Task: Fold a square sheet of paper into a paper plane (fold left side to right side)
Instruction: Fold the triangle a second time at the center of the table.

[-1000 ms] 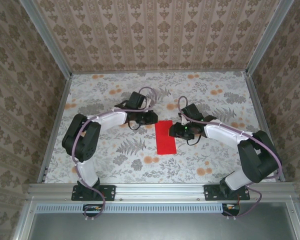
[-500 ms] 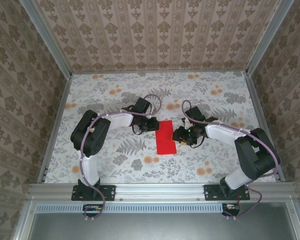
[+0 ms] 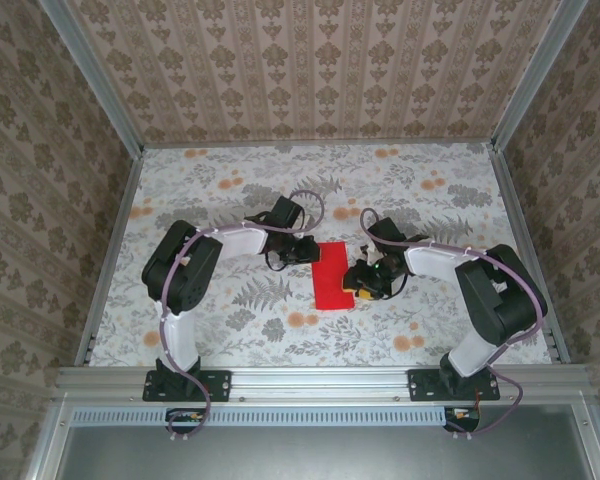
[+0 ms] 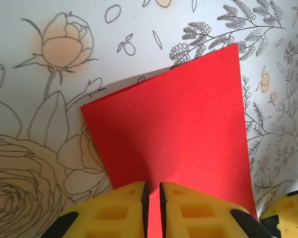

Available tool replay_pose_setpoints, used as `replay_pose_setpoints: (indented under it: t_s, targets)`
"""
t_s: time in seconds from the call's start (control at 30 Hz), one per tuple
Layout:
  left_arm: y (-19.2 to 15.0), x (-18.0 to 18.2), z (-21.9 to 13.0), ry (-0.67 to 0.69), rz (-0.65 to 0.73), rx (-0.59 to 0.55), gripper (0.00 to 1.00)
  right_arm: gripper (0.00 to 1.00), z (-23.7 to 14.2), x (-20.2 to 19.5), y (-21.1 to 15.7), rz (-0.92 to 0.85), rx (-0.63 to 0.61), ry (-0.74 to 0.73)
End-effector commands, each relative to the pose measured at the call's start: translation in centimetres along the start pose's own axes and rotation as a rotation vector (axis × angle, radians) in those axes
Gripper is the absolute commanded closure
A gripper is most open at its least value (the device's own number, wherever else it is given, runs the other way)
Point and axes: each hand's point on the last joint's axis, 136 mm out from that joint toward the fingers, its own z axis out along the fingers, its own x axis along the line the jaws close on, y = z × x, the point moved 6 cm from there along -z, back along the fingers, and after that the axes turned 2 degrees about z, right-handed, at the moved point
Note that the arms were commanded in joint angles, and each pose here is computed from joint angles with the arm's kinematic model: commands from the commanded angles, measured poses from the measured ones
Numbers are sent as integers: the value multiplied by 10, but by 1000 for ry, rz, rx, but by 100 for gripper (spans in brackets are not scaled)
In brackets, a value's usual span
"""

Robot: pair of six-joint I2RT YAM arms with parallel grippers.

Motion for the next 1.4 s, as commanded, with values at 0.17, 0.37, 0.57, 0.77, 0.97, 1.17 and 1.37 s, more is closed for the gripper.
replay_pose_setpoints:
  t_s: [0.17,0.37,0.57,0.77,0.97,1.17,1.37]
  targets:
    - [-8,5,7,18,-21,21,83,61,11,1,-5,41,60,57]
    - [-5,2,4,10,-12,13,83,63,3,11,1,14,13,80]
    - [3,-6,-9,-6,25,-19,81,63,-3,19,8,-23,-22,91]
    - [14,-18,-33,-37,97,-82,69,59,-3,27,19,-74,-48,143]
    - [13,-30,-70,-25,200,-174,56,58,-3,42,30,-130,-49,199]
    - [-20,-33,-101,-9,286,-251,47,57,-3,49,39,-161,-46,210]
    - [-62,-33,-107,-3,310,-243,44,55,-3,48,51,-166,-45,211]
